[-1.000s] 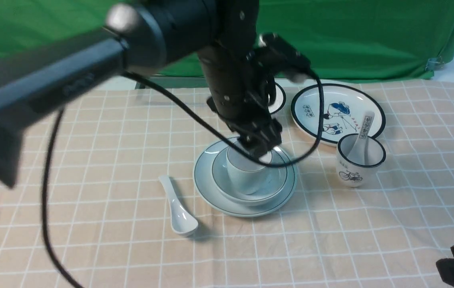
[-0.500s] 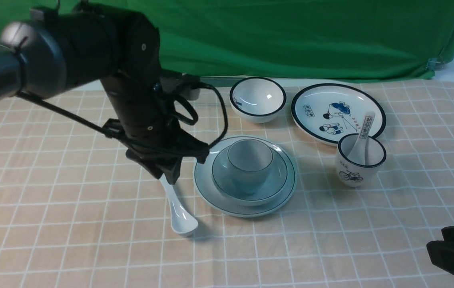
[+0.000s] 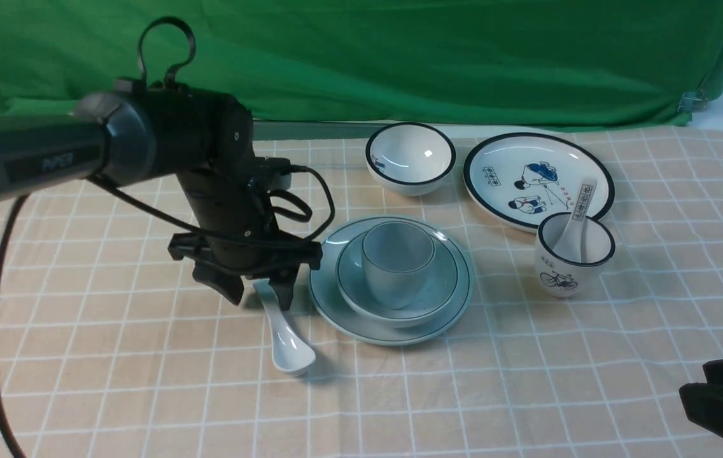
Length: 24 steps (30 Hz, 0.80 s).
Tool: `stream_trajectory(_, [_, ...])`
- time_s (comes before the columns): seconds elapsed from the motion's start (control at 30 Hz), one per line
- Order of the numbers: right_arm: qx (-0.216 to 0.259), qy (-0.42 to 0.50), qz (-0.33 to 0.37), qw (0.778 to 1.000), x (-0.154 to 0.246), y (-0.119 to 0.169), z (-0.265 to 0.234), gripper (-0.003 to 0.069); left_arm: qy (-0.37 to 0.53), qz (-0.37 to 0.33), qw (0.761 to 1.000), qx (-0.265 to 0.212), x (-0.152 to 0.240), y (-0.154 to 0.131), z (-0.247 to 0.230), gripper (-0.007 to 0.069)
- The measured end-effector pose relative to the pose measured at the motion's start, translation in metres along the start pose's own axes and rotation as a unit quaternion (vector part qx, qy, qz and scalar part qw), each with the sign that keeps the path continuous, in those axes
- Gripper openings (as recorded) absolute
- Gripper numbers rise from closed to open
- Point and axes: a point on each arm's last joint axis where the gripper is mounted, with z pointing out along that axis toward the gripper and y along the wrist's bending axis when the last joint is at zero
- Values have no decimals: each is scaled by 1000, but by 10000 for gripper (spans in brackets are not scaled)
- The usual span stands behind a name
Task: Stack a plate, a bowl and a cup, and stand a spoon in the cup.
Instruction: Use the left arm to grab a blue soup spoon, then use the left arm to put the blue soup spoon into the blue teacup in the middle
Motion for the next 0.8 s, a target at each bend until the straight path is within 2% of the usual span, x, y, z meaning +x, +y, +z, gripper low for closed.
stream_trajectory(0.1, [0, 0, 0, 1000, 0, 0, 0, 237, -1, -1, 1000, 0, -1, 0, 5, 424])
stream_trajectory(0.23, [0, 1, 0, 1000, 0, 0, 0, 237, 3, 0, 1000, -1, -1, 1, 7, 323])
stream_trajectory(0.27, [1, 4, 0, 1000, 1, 0, 0, 237, 6, 8, 1000, -3, 0, 1, 7, 259])
stream_trajectory(0.3, [1, 4, 0, 1000, 1, 0, 0, 237, 6, 9, 1000, -3, 0, 1, 7, 248])
stream_trajectory(0.37, [2, 13, 0, 1000, 2, 0, 0, 237, 13, 22, 1000, 0, 1, 1, 7, 94])
stream_trajectory(0.43, [3, 20, 0, 1000, 4, 0, 0, 237, 17, 32, 999, 3, 2, 1, 5, 49])
stream_trajectory(0.53, [3, 26, 0, 1000, 5, -1, 0, 237, 14, 44, 999, 4, 4, 0, -6, 38])
stream_trajectory(0.57, [3, 27, 0, 1000, 5, -1, 0, 237, -9, 56, 998, 9, 7, 0, -28, 38])
stream_trajectory(0.6, [3, 27, 0, 1000, 5, -1, 0, 237, -13, 58, 998, 9, 8, -1, -31, 38])
stream_trajectory(0.7, [3, 27, 0, 1000, 5, -1, 0, 237, -132, 90, 987, 28, 21, -6, -84, 38])
stream_trajectory(0.8, [3, 26, 0, 1000, 5, -1, 0, 237, -298, 113, 945, 74, 47, -20, -116, 38])
